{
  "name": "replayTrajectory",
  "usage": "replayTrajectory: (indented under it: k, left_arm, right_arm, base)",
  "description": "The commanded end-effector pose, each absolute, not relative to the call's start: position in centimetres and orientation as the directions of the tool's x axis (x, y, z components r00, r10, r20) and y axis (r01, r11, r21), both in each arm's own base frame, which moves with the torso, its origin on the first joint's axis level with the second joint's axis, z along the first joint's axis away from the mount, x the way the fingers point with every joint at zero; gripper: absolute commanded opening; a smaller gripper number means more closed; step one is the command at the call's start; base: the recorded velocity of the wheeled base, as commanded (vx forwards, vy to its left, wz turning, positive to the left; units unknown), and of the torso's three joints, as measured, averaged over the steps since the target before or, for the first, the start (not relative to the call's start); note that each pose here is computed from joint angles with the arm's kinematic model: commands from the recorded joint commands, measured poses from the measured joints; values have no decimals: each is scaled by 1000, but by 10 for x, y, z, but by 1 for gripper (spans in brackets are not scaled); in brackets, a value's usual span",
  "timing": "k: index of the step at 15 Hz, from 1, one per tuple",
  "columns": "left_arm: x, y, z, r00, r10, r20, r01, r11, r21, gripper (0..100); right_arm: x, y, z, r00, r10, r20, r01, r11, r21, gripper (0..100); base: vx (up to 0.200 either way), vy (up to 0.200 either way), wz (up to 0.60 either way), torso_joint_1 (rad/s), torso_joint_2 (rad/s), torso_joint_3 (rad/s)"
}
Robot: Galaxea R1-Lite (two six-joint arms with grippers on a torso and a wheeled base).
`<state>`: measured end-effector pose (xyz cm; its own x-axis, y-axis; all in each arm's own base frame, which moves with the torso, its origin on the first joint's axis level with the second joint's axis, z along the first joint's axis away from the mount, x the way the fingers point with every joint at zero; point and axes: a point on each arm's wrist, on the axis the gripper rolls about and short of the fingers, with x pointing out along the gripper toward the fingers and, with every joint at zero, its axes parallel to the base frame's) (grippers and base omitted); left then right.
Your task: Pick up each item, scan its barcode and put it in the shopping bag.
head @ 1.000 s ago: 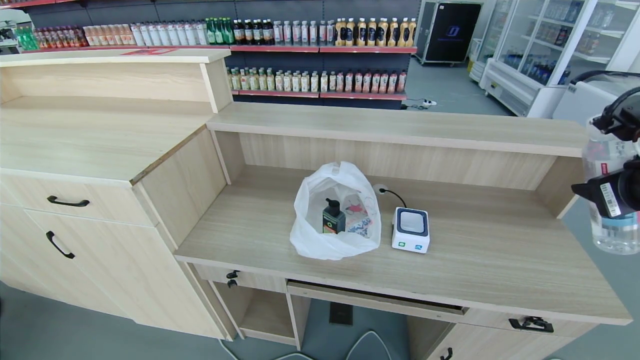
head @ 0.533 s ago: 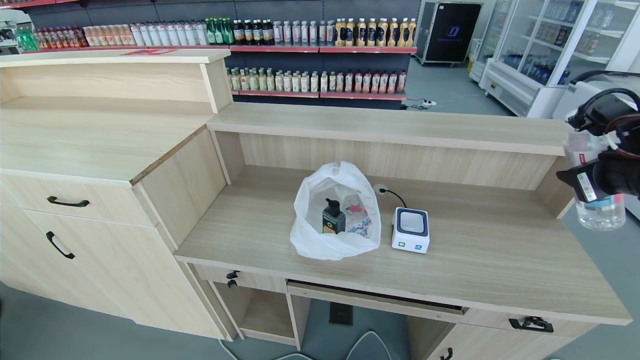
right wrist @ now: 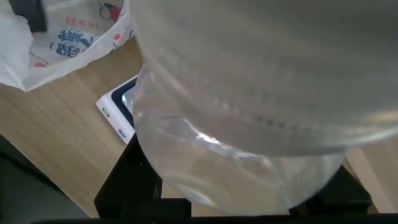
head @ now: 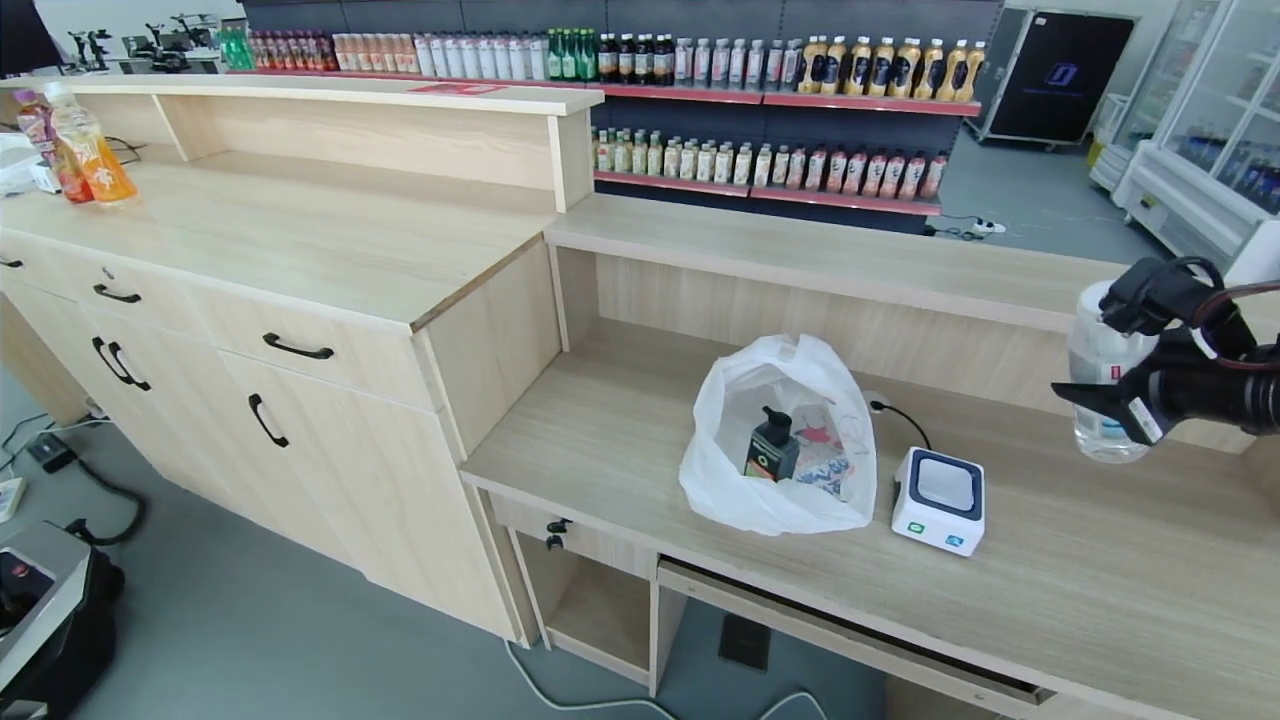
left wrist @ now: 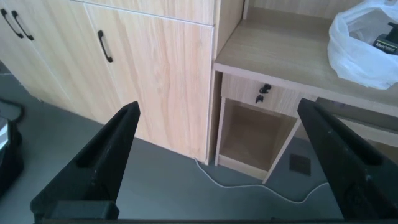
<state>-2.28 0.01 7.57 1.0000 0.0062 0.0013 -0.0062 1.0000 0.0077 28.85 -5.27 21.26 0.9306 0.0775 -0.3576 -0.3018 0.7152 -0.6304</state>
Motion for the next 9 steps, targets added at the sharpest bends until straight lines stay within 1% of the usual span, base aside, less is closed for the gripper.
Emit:
replayTrajectory:
  k: [1,2,3,6,7,9]
  left_arm:
    - [-23,0,75,1000,8,0,-8,1000,8,100]
    - [-23,0,76,1000,8,2,-8,1000,8,100]
    - [-23,0,76,1000,8,2,-8,1000,8,100]
    - [-23,0,76,1000,8,3,-8,1000,8,100]
    - [-23,0,76,1000,8,2,-8,1000,8,100]
    - [-23,0,76,1000,8,3,-8,1000,8,100]
  right_arm:
    - [289,-73,194,908,109,-404,-364,682,-635,0]
    - [291,-79,190,906,113,-408,-376,656,-655,0]
    - [295,-80,182,903,155,-400,-398,650,-647,0]
    - [313,-79,174,909,244,-339,-415,629,-658,0]
    - [322,-77,169,893,308,-328,-450,613,-649,0]
    - [328,-70,163,865,378,-329,-499,592,-633,0]
  base:
    - [0,0,0,0,0,0]
    - [0,0,0,0,0,0]
    - [0,0,0,0,0,0]
    - [0,0,0,0,0,0]
    - [0,0,0,0,0,0]
    - [0,0,0,0,0,0]
